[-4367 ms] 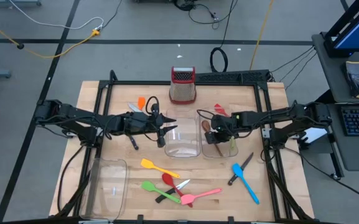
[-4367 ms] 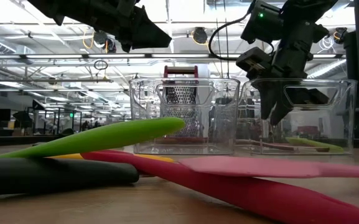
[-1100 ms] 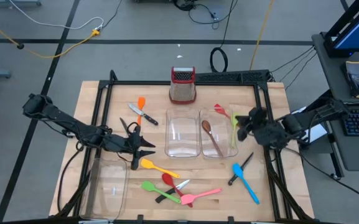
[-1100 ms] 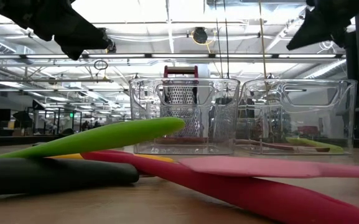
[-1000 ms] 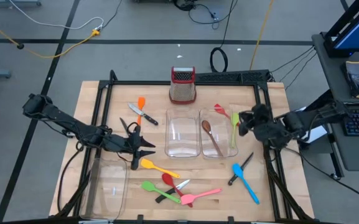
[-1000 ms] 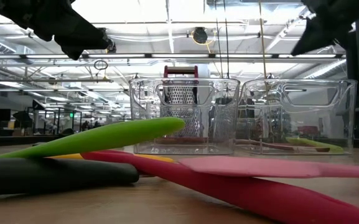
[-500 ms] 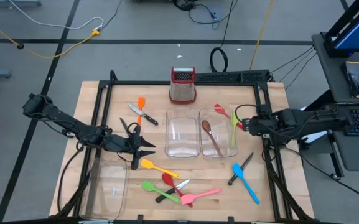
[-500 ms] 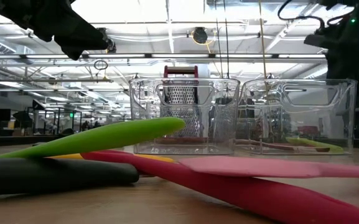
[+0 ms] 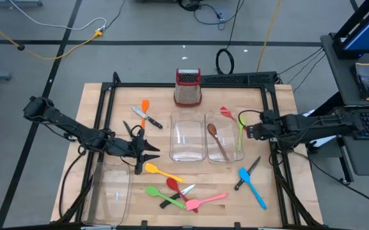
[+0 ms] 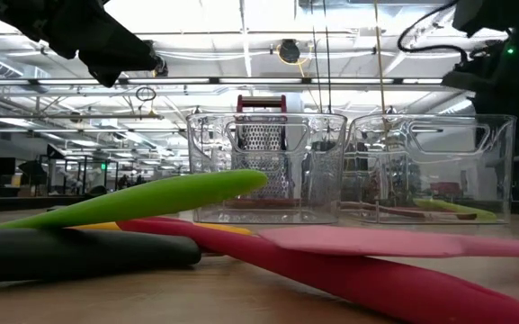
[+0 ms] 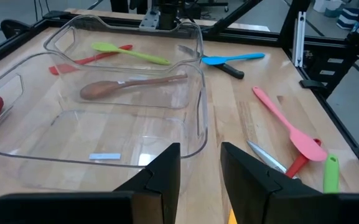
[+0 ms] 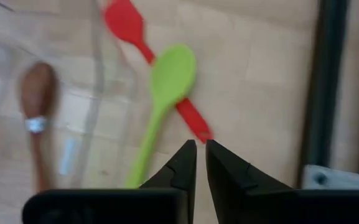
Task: Pick & Place Kitchen Items
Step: Put the green serving spoon into the right transparent bin
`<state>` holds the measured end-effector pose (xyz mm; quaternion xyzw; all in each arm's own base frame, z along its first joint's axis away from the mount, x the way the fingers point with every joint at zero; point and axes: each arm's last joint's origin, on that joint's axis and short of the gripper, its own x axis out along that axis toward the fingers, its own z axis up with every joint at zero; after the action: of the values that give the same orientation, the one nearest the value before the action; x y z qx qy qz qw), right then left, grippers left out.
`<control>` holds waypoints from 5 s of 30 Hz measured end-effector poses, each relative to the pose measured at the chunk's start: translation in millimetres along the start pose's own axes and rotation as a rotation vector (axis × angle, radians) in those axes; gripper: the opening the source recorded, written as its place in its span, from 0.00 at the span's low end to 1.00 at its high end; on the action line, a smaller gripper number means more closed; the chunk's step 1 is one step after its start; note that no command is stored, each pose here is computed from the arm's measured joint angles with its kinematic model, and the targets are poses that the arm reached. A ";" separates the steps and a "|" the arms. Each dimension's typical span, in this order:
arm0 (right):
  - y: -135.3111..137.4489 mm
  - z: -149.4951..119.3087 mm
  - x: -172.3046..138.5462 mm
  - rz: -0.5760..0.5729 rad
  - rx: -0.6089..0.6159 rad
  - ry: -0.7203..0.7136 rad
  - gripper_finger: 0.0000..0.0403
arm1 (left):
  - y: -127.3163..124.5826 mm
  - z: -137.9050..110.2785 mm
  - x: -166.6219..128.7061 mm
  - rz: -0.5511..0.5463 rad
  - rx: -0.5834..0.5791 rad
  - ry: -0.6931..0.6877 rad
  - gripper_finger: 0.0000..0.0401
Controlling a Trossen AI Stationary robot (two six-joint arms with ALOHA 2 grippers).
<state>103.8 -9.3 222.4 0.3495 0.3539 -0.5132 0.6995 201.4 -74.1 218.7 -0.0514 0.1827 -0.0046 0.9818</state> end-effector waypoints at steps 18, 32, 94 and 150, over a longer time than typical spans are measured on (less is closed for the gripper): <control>0.6 54.2 19.8 0.068 -0.087 -0.100 0.10 | 5.4 3.2 1.8 0.022 -0.012 -0.021 0.29; -19.6 92.5 51.4 0.157 -0.218 0.014 0.10 | 5.4 3.0 1.8 0.022 0.002 -0.019 0.29; -20.3 78.2 130.7 0.200 -0.195 0.368 0.40 | 6.3 0.3 1.8 0.028 0.001 0.009 0.29; -16.9 63.2 90.8 0.203 -0.323 0.191 0.37 | 6.3 0.4 1.8 0.028 -0.033 0.007 0.29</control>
<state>116.3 -109.7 174.7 0.3137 0.4592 -0.3412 0.7578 203.2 -67.9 217.8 -0.0650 0.1870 0.0119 0.9801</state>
